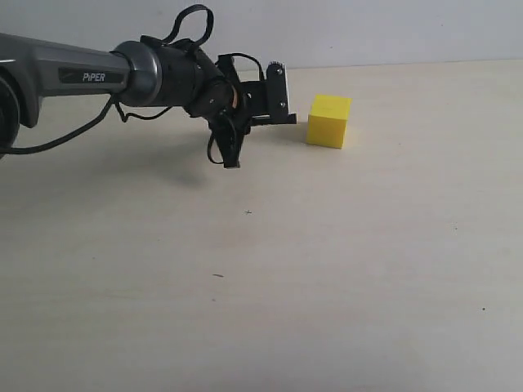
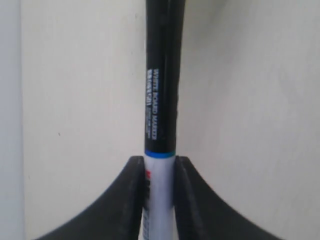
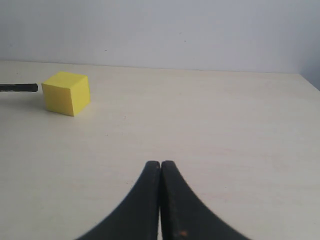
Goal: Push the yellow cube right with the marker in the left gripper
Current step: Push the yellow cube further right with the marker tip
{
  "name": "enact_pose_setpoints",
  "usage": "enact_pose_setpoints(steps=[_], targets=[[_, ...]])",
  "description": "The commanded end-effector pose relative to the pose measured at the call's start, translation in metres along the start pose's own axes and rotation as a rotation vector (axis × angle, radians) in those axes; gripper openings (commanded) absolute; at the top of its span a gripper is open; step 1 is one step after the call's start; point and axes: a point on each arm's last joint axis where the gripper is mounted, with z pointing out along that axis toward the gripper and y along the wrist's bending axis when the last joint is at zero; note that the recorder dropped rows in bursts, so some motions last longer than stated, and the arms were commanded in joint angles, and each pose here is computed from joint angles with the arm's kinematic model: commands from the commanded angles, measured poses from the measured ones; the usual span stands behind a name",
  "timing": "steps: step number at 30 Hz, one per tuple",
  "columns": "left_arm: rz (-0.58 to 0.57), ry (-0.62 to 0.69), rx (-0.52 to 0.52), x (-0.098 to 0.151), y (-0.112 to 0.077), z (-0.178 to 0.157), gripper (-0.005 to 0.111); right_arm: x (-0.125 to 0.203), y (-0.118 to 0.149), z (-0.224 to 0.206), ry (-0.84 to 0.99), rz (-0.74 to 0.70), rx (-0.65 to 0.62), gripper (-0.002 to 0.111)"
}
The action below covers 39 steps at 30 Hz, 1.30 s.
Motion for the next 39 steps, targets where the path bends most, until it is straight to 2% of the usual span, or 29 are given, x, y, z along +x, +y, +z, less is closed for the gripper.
enact_pose_setpoints(steps=[1, 6, 11, 15, 18, 21, 28, 32, 39], targets=[[-0.075, 0.078, 0.023, 0.022, 0.009, 0.001, 0.0, 0.001, 0.0, 0.0, -0.009, 0.006, 0.006, 0.0], [-0.079, 0.02, -0.027, 0.022, 0.016, 0.002, 0.0, 0.001, 0.0, 0.0, -0.009, 0.006, 0.006, 0.0], [-0.006, -0.058, -0.066, -0.005, 0.013, 0.001, 0.0, 0.001, 0.0, 0.0, -0.009, 0.006, 0.006, 0.0], [0.029, -0.07, -0.051, -0.028, 0.003, -0.001, 0.0, 0.001, 0.0, 0.0, -0.009, 0.006, 0.006, 0.0], [0.046, -0.079, -0.045, -0.037, -0.003, -0.003, 0.0, 0.001, 0.0, 0.0, -0.009, 0.006, 0.006, 0.0], [0.037, -0.074, -0.039, -0.037, -0.004, -0.003, 0.0, 0.001, 0.0, 0.0, -0.009, 0.006, 0.006, 0.0], [-0.003, 0.0, -0.011, -0.016, 0.002, 0.001, 0.0, 0.001, 0.0, 0.0, -0.009, 0.006, 0.006, 0.0], [-0.009, -0.018, -0.028, -0.015, 0.005, 0.003, 0.0, 0.001, 0.0, 0.0, -0.009, 0.006, 0.006, 0.0], [0.073, -0.135, -0.066, -0.056, -0.008, 0.0, 0.0, 0.001, 0.0, 0.0, -0.009, 0.006, 0.006, 0.0]])
